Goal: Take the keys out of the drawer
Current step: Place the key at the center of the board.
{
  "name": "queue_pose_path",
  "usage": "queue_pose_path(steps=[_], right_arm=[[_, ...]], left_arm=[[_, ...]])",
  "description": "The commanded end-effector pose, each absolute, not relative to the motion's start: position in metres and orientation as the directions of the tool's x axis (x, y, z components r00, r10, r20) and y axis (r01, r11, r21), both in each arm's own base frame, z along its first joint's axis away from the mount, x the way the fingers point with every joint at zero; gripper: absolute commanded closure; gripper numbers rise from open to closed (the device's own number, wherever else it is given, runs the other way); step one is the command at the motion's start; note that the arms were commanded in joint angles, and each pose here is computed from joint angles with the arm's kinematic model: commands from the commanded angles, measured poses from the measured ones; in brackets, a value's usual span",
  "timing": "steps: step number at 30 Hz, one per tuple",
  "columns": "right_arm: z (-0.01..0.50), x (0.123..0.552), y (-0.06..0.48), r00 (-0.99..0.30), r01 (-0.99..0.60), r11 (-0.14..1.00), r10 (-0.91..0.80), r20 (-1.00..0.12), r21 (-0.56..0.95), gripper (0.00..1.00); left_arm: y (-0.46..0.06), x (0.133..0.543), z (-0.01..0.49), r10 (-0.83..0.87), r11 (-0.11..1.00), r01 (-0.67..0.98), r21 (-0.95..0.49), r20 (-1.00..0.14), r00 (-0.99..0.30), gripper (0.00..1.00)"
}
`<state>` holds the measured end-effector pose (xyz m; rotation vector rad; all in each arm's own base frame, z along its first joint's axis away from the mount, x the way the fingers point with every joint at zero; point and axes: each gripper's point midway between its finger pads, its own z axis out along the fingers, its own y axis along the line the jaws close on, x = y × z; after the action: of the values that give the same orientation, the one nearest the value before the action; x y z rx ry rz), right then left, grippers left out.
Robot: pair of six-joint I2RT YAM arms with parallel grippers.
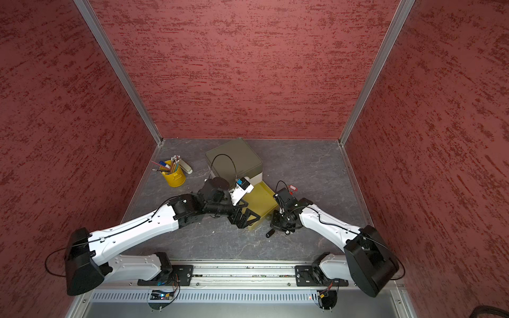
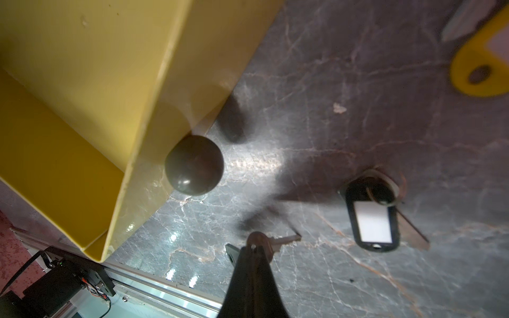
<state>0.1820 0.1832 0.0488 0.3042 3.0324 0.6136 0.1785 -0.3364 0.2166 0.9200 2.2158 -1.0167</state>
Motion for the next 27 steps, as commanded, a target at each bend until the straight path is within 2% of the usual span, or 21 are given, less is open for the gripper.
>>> queue_pose_path(steps=[1,27], right_arm=[[0.044,0.182,0.186,-0.982,0.175,0.905,0.188,0.004,0.388,0.98],[0.026,0.181,0.184,-0.979,0.201,0.912,0.202,0.035,0.359,0.95]], left_arm=[[-0.335,0.175,0.217,0.371,0.48,0.765,-0.43,-0.691,-0.62,0.0],[-0.333,0.173,0.216,0.373,0.478,0.766,-0.43,-0.69,-0.62,0.0]])
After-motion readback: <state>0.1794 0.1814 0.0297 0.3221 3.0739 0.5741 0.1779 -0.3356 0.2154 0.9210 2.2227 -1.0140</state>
